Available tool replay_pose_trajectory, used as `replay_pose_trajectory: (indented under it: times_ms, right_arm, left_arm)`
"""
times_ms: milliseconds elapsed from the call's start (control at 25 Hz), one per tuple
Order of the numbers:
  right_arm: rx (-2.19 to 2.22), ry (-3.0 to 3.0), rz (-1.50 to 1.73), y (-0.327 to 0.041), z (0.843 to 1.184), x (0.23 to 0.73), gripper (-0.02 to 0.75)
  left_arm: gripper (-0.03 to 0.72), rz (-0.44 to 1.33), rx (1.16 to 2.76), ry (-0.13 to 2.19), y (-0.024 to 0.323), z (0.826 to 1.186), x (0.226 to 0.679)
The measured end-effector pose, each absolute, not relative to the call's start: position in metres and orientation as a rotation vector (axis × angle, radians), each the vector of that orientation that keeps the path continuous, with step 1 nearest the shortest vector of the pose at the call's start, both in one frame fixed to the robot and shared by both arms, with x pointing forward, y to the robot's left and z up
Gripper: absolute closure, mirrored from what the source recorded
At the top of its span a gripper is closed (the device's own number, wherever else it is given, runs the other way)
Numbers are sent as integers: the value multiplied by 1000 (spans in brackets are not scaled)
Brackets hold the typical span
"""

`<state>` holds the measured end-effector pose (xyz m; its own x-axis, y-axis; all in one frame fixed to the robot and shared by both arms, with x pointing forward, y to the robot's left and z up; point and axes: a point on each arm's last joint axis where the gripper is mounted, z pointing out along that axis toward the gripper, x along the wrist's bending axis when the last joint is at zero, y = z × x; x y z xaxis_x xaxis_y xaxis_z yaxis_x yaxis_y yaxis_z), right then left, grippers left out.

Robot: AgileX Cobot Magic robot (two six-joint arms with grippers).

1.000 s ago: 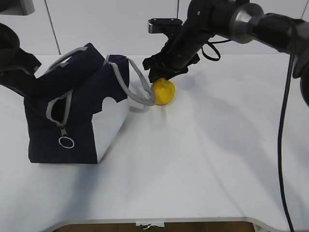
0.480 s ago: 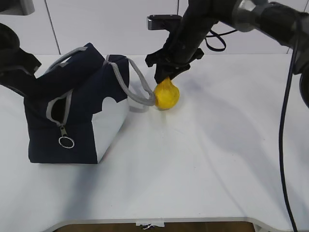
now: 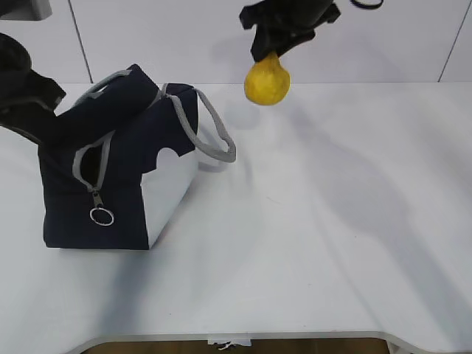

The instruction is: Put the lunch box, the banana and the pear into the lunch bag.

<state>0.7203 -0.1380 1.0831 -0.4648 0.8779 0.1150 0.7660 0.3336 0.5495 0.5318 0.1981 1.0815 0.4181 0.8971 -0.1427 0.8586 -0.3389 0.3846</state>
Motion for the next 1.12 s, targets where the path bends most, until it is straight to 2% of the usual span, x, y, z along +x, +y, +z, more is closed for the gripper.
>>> replay_pose_trajectory:
  times_ms: [200,360,560,640,800,1120]
  right_arm:
    - [1495,2349,1083,-137,1142,694,503]
    - [1515,2417,1354,-121,1153,685,503]
    - [1532,2501,1526,-104,1136,691,504]
    - [1587,2551,1570,-92,1110,701,504]
    - [1605,2590,1559,-76,1080,709,504]
    - [1589,2578,1655,-42,1055,711,503]
  left_arm:
    - [691,184,2140,1625,200,1083,538]
    - [691,210,2023,1682,199,1086,543]
    - [691,234,1971,1686,198,1088,546]
    - [691,235,1969,1686,198,1088,547]
    - [691,236,1966,1686,198,1088,547]
    - [691,239,1964,1684,198,1088,547]
